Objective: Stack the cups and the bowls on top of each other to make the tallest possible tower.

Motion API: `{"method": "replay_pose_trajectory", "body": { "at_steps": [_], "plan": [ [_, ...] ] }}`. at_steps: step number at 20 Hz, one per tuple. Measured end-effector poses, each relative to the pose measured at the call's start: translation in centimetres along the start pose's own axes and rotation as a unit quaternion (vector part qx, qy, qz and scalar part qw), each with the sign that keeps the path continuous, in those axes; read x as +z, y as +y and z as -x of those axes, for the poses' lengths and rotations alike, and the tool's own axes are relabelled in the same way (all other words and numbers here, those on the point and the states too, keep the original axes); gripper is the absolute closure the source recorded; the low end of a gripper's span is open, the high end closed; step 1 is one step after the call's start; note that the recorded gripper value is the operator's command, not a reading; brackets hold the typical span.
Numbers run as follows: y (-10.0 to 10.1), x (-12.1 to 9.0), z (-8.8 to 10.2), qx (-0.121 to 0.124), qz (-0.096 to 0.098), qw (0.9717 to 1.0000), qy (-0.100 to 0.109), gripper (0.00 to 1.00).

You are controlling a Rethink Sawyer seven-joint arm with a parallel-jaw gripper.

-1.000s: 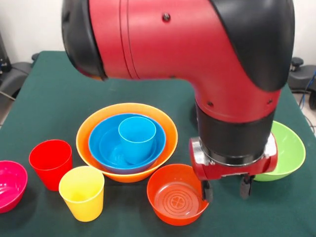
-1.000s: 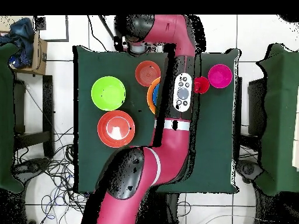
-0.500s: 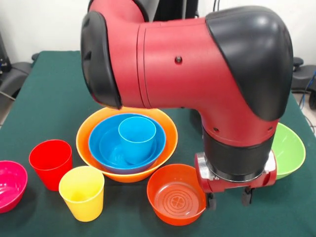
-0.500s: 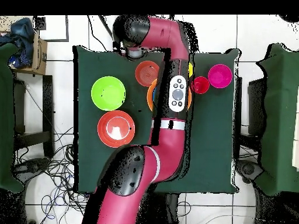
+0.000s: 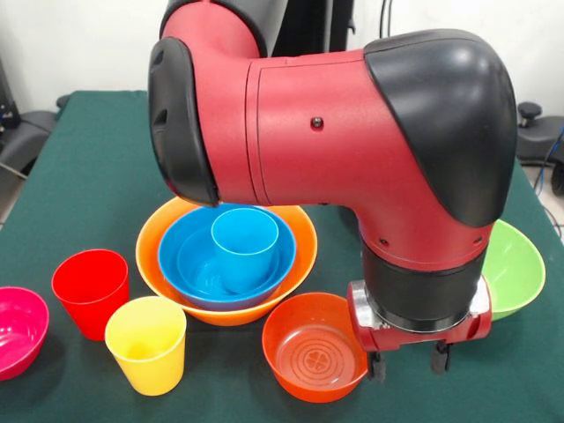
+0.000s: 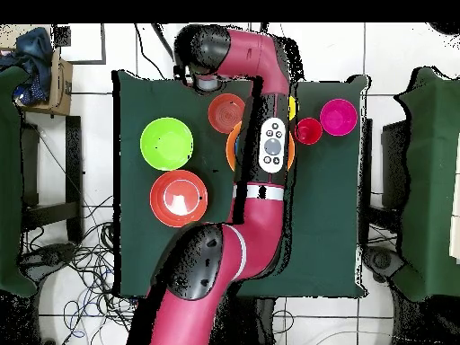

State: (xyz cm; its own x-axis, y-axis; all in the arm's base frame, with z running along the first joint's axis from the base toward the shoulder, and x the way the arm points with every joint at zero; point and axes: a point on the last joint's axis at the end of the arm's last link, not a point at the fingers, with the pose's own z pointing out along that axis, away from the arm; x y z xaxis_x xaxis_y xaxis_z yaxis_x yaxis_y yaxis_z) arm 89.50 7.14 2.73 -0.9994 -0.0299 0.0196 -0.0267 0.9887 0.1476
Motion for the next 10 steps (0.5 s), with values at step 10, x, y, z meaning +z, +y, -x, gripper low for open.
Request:
{"method": "replay_pose_trajectory", "body": {
  "at_steps": [10],
  "plan": [
    [1.9, -1.1, 0.8, -0.004, 0.019, 0.9997, -0.012, 0.00]
  ]
}}
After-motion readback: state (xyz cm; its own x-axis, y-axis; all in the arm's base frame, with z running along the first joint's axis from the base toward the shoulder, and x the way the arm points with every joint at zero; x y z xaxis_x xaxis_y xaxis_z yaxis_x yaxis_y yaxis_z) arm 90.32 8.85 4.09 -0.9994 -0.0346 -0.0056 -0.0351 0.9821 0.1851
